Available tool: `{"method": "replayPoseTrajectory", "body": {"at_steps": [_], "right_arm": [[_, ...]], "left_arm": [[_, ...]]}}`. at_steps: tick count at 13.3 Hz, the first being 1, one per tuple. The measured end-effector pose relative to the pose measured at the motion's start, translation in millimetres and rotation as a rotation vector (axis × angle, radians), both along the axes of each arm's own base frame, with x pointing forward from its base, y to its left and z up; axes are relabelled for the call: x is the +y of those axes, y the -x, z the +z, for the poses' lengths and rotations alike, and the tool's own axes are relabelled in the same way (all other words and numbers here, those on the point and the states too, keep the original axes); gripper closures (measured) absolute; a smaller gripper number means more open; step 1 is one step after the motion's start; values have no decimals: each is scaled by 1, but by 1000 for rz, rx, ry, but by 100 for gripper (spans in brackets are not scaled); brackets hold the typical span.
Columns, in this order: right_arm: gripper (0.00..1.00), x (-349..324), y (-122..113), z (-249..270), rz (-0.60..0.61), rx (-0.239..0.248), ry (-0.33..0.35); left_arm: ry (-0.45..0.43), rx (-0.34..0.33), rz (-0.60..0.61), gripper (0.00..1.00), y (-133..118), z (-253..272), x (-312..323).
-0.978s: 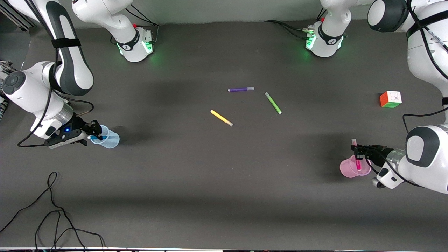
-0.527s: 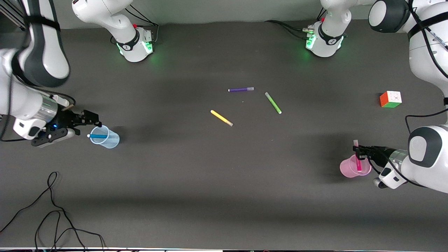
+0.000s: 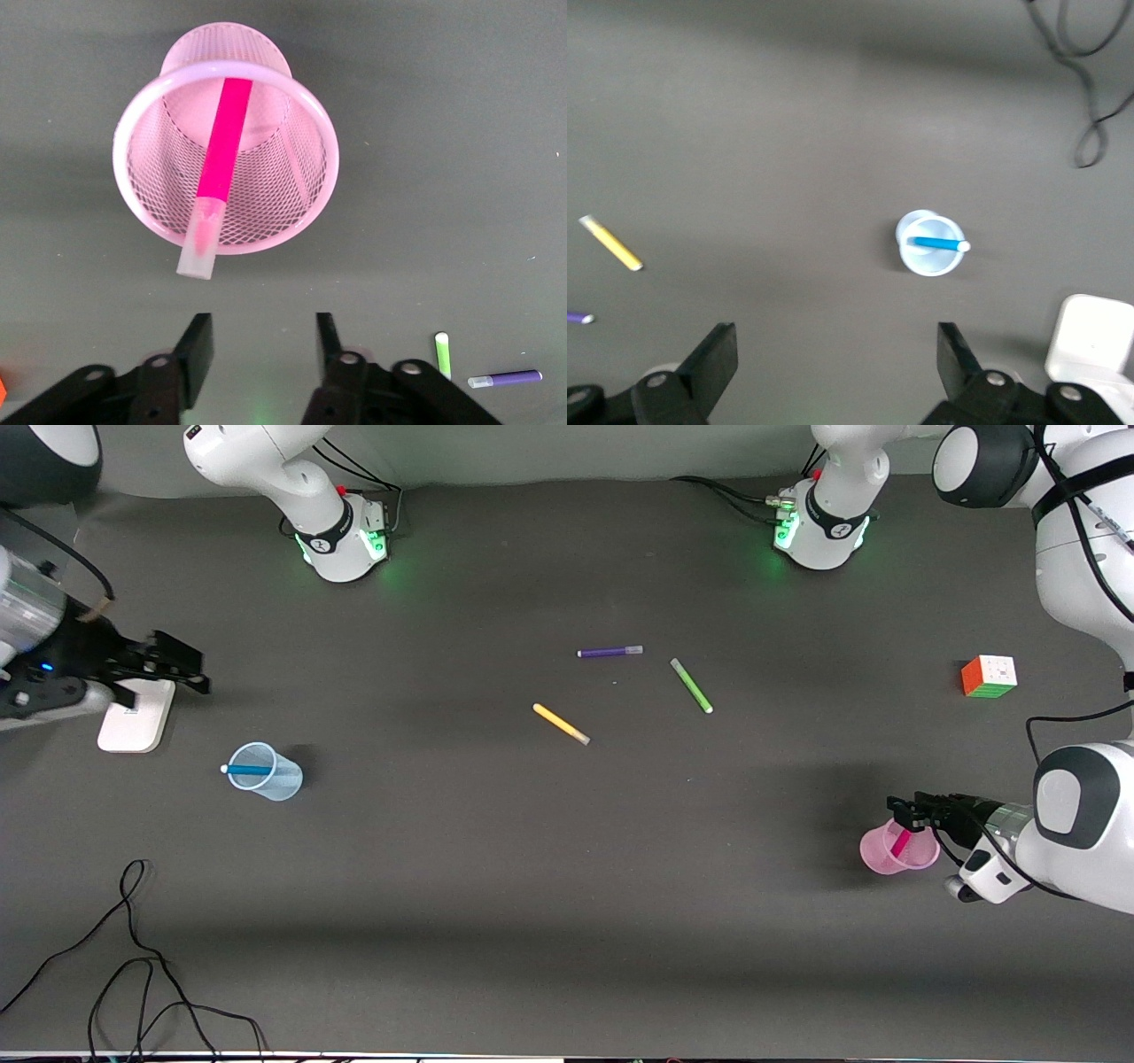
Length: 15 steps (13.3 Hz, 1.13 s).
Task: Place pink and blue markers in matching cups
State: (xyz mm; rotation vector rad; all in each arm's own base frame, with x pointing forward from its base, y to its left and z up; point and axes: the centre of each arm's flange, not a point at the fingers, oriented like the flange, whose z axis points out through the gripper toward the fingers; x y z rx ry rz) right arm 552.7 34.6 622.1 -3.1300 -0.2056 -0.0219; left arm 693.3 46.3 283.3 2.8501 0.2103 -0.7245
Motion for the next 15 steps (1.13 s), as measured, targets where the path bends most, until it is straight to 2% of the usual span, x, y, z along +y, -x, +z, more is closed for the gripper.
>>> {"method": "replayPoseTrajectory", "body": {"at_steps": [3, 4, 6, 10, 13, 15], "right_arm": [[0, 2, 0, 4, -50, -4, 11], [0, 4, 0, 2, -70, -1, 12], [0, 9, 0, -1, -83, 8, 4], [0, 11, 0, -16, -88, 39, 0], [0, 9, 0, -17, -91, 39, 0], [0, 9, 0, -16, -91, 36, 0]], "left_arm": [[-64, -50, -49, 5, -4, 34, -6], [-83, -84, -67, 0, -4, 62, -14], [-116, -158, -100, 0, 10, 133, -33], [-202, -276, -116, 0, 73, 246, -54], [-241, -376, -105, 0, 120, 294, -68], [-255, -412, -103, 0, 146, 307, -71]]}}
